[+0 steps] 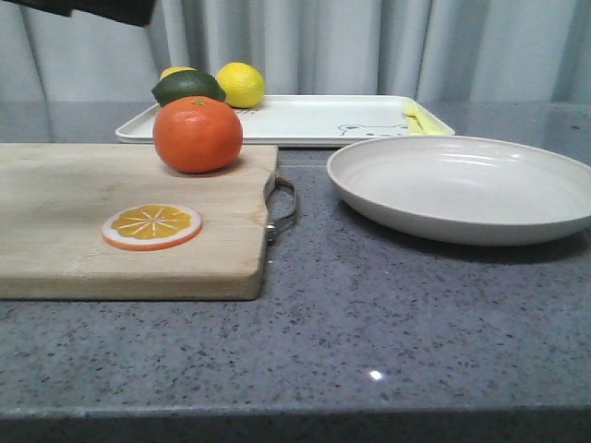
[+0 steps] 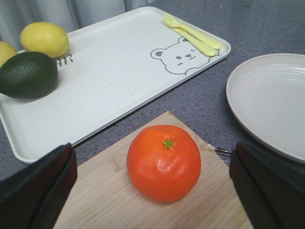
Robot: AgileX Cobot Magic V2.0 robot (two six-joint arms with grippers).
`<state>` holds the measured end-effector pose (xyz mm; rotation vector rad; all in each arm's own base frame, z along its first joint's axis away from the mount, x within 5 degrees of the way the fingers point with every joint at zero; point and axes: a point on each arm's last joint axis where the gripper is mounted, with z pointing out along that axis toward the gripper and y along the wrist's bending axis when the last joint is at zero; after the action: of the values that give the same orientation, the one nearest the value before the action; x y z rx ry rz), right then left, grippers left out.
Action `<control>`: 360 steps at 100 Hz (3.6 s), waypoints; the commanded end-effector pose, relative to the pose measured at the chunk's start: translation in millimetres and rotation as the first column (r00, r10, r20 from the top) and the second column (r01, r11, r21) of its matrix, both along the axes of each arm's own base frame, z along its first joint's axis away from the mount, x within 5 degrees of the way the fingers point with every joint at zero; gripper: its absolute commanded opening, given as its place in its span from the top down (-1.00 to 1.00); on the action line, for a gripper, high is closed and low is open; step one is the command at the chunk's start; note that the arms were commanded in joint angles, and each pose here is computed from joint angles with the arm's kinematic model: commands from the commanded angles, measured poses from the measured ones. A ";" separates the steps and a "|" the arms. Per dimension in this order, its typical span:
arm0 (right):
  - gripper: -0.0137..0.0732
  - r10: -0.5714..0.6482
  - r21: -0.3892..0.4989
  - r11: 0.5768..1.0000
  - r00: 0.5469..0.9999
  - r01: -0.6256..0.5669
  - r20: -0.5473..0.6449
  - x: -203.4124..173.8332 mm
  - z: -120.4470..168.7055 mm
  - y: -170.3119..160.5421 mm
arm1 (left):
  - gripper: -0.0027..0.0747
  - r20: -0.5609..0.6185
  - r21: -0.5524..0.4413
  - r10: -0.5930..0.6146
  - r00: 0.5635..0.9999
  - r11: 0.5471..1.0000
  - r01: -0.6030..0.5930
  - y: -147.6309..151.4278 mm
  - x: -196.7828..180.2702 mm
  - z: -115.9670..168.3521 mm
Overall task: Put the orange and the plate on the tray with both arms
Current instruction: 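Lower the left gripper onto the large orange and close it, then lift the orange with the left gripper and carry it over the white plate, then lower the orange onto the plate and open the left gripper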
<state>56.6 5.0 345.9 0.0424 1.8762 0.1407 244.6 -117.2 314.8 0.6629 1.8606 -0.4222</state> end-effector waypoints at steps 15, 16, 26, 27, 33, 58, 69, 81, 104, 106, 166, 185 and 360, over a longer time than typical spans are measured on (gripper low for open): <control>-0.59 0.005 -0.001 1.000 0.996 -0.004 0.089 2.6 15.9 0.3 | -0.69 0.004 -0.021 -0.021 1.000 1.000 0.021 -35.3 31.9 4.7; -0.59 0.005 -0.001 1.000 0.996 -0.004 0.089 2.6 15.9 0.3 | -0.69 0.002 -0.020 -0.019 1.000 1.000 0.019 -36.0 33.9 4.2; -0.59 0.005 -0.001 1.000 0.996 -0.004 0.089 2.6 15.9 0.3 | -0.69 -0.007 -0.014 -0.023 1.000 1.000 0.023 -44.6 42.6 0.0; -0.59 0.005 -0.001 1.000 0.996 -0.004 0.089 2.6 15.9 0.3 | -0.69 -0.007 -0.011 -0.018 1.000 1.000 0.018 -44.5 43.4 -0.8; -0.59 0.005 -0.002 1.000 0.996 -0.005 0.086 2.5 15.7 0.3 | -0.69 -0.012 -0.005 -0.002 1.000 1.000 0.002 -45.6 48.6 -4.5; -0.58 0.005 -0.002 1.000 0.997 -0.005 0.082 2.5 15.1 0.3 | -0.69 -0.074 0.011 0.014 0.997 1.000 -0.013 -50.2 59.7 -26.2; -0.58 0.005 -0.002 1.000 0.997 -0.005 0.082 2.5 15.1 0.3 | -0.69 -0.096 0.022 0.015 0.995 1.000 -0.013 -51.9 63.3 -34.8; -0.58 0.005 -0.002 1.000 0.997 -0.005 0.082 2.5 15.1 0.3 | -0.69 -0.115 0.032 0.016 0.993 0.999 -0.012 -53.4 66.3 -42.5; -0.58 0.005 -0.002 1.000 0.997 -0.005 0.082 2.5 15.1 0.3 | -0.30 -0.146 0.031 0.024 0.989 0.999 -0.019 -55.1 69.7 -51.5; -0.58 0.005 -0.002 1.000 0.997 -0.005 0.082 2.5 15.1 0.3 | -0.22 -0.147 0.031 0.024 0.989 0.999 -0.019 -55.1 69.7 -51.5; -0.58 0.005 -0.002 1.000 0.997 -0.005 0.082 2.5 15.1 0.3 | 0.50 -0.099 -0.111 -0.182 0.978 0.979 0.171 -85.3 57.4 -7.2; -0.58 0.005 -0.002 1.000 0.997 -0.005 0.083 2.5 15.2 0.3 | 0.49 -0.042 -0.112 -0.280 0.959 0.955 0.274 -128.6 47.2 5.7; -0.58 0.005 -0.003 1.000 0.997 -0.005 0.071 2.3 14.2 0.3 | -0.73 0.061 -0.056 -0.364 0.929 0.928 0.368 -196.5 54.3 9.0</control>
<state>56.3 5.0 345.2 0.0425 1.8847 0.1402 307.1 -324.8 262.8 1.0675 1.8021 -0.7026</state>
